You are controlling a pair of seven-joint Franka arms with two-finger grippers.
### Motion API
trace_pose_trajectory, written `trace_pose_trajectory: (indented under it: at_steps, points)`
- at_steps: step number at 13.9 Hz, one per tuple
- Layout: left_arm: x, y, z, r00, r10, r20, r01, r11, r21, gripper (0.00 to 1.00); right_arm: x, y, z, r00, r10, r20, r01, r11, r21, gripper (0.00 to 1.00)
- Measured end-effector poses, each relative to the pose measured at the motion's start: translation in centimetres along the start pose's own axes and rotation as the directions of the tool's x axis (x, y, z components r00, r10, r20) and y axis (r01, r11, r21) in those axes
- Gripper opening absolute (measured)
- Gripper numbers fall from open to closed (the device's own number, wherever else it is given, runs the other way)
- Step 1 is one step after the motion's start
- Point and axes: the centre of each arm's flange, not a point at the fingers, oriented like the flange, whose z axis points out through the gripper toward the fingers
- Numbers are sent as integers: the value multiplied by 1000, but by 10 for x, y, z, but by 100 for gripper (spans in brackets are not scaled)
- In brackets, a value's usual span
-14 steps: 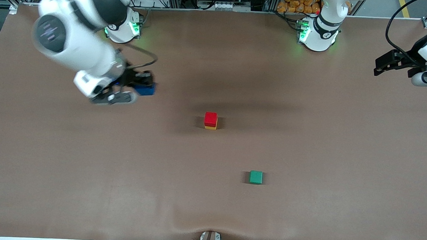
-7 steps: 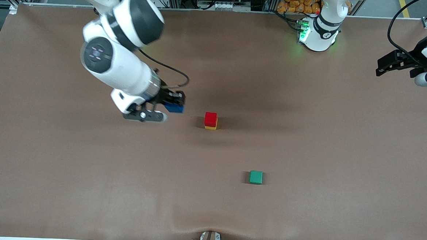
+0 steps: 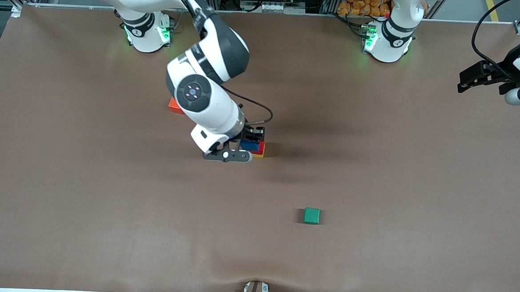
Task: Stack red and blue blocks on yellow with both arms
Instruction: 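Carry the blue cube with the right gripper above the red cube, then lower the blue cube onto the red cube with the right gripper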
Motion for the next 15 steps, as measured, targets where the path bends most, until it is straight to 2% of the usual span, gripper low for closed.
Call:
trace_pose_trajectory:
  at_steps: [4,8,15]
  points:
    - [0,0,0,1000,0,0,0,1000,0,100,5,3,20,1000,17,18,-17,1000,-21,56]
    - [0,0,0,1000,0,0,0,1000,0,100,-6,-6,49,999,-15,34,18,996,-84,56]
    - [0,0,0,1000,0,0,0,1000,0,100,-19,-17,77,999,-14,46,19,992,-123,56]
